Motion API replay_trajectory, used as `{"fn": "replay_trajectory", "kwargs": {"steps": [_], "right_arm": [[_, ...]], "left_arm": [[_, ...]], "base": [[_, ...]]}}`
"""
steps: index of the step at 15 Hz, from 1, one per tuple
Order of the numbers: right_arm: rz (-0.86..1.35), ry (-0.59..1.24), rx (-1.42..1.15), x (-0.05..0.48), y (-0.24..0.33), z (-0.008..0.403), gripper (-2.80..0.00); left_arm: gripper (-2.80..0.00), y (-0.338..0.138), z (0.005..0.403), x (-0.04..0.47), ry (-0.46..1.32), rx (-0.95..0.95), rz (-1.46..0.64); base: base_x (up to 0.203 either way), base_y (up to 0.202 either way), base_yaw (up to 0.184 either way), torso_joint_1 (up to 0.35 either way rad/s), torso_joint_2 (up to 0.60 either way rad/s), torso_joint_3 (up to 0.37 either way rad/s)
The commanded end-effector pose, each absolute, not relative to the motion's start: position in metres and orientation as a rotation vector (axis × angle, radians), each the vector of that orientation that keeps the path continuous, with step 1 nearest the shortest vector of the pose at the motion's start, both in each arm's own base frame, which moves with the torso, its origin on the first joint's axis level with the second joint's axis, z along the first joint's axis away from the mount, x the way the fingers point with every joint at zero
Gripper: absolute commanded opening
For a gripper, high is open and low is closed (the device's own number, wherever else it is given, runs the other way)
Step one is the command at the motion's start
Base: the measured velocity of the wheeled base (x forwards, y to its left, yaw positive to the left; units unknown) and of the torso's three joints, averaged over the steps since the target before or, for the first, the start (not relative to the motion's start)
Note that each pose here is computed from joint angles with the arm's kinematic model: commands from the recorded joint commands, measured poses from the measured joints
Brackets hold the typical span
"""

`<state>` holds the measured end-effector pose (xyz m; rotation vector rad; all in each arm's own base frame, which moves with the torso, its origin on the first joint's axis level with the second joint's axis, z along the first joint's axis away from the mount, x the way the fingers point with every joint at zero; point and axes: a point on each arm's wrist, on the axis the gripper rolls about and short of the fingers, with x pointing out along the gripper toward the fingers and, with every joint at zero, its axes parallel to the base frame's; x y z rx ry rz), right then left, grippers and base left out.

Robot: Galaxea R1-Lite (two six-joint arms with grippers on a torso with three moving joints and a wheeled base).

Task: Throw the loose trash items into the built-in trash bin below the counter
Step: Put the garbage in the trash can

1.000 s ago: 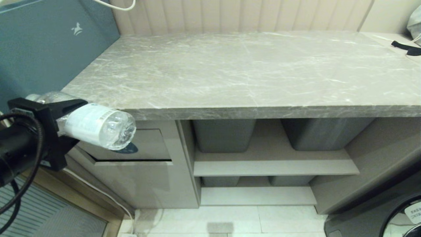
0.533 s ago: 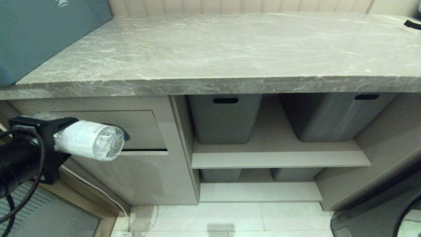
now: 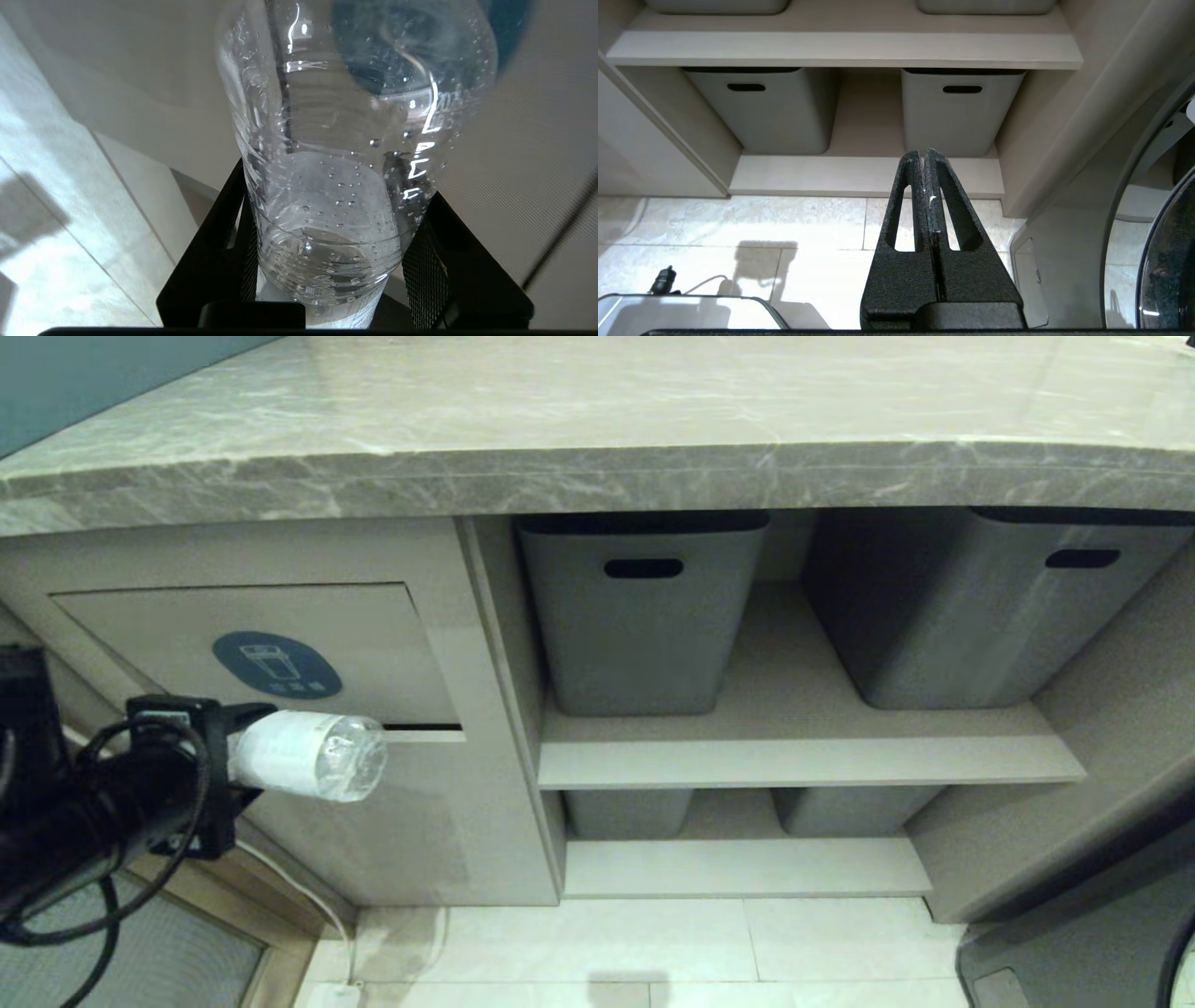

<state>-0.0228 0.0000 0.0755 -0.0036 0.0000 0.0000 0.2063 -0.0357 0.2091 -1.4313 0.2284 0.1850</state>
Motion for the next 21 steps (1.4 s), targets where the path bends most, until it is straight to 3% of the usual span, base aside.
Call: {"fn": "replay_trajectory", "kwargs": {"steps": [1,12,13,21], "right_arm": [[0.000,0.000,-0.005,-0.023,0.000,0.075,-2.80],[0.000,0.000,-0.008,-0.023,0.000,0.075,-2.80],[0.001,0.000,-0.009,-0.023,0.000,0.075,-2.80],[0.001,0.000,-0.009,-0.023,0.000,0.075,-2.80]], "left_arm": [[-2.80,-0.038,0.195,0.227,0.273,-1.445,0.234],[-2.80,-0.043,0.186,0.340,0.172,-1.575,0.210],[0.00,-0.044,0.186,0.343,0.170,-1.576,0.209],[0.00,-0.044,0.199,0.341,0.121,-1.580,0.190]], "base": [[0.000,0.000,0.000,-0.017,0.06,0.050],[0.000,0.000,0.000,-0.001,0.00,0.003],[0.000,0.000,0.000,0.000,0.00,0.000],[0.000,0.000,0.000,0.000,0.00,0.000]]}}
